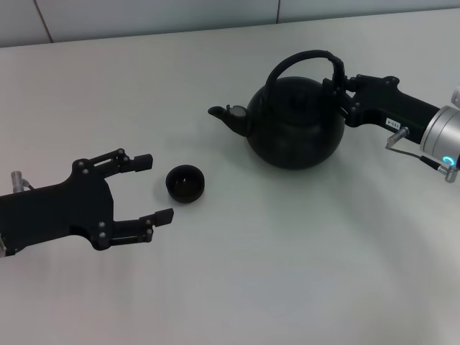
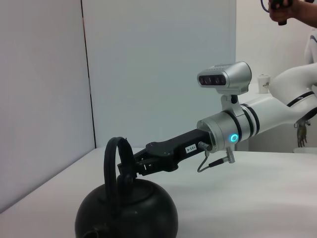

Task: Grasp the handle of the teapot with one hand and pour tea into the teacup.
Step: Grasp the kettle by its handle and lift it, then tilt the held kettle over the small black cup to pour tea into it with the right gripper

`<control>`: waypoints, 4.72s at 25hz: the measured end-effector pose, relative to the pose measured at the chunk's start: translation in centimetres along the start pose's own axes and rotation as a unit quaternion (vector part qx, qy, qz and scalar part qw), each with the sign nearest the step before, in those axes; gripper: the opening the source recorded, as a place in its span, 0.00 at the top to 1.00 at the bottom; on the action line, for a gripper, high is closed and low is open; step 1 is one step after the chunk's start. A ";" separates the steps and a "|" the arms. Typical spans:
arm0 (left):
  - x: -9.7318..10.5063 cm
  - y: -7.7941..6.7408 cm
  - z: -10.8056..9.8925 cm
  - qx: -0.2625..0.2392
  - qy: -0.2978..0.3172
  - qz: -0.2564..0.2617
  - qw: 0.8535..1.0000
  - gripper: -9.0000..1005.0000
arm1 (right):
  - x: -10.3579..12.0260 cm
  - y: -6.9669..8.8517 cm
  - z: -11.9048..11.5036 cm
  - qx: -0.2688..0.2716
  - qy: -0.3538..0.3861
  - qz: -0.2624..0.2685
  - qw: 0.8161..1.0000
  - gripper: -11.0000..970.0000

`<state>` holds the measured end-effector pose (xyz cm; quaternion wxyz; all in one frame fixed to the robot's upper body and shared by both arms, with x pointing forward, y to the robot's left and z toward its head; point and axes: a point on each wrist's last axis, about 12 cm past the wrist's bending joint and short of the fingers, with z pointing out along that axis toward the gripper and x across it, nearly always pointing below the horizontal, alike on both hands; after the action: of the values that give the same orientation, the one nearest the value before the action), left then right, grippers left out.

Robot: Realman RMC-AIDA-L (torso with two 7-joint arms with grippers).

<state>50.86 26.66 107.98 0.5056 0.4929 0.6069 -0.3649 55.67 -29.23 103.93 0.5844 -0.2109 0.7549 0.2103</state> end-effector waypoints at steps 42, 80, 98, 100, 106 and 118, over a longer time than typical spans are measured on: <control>0.2 0.3 0.2 -0.019 0.008 0.002 1.000 0.16 | -2.5 0.5 0.3 -0.040 -0.061 -0.041 0.996 0.83; 0.5 0.0 0.3 -0.023 0.007 0.003 1.000 0.16 | -5.3 1.6 3.1 -0.094 -0.065 -0.096 0.989 0.83; 0.5 0.2 -0.4 -0.037 0.007 0.000 0.999 0.16 | -6.2 2.4 4.5 -0.113 -0.044 -0.144 0.982 0.83; 0.5 0.2 -0.4 -0.037 0.007 0.000 0.999 0.16 | -6.4 2.4 4.5 -0.113 -0.046 -0.148 0.981 0.83; 0.5 0.2 -0.3 -0.037 0.007 -0.001 0.999 0.16 | -7.0 2.3 4.6 -0.112 -0.052 -0.157 0.980 0.83; 0.4 0.5 -0.2 -0.040 0.010 0.003 0.999 0.16 | -7.4 2.2 4.6 -0.115 -0.050 -0.172 0.977 0.83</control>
<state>51.30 27.01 107.65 0.5203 0.4778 0.6242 -0.3338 59.77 -24.26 110.19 0.6203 -0.3929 0.6481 0.2022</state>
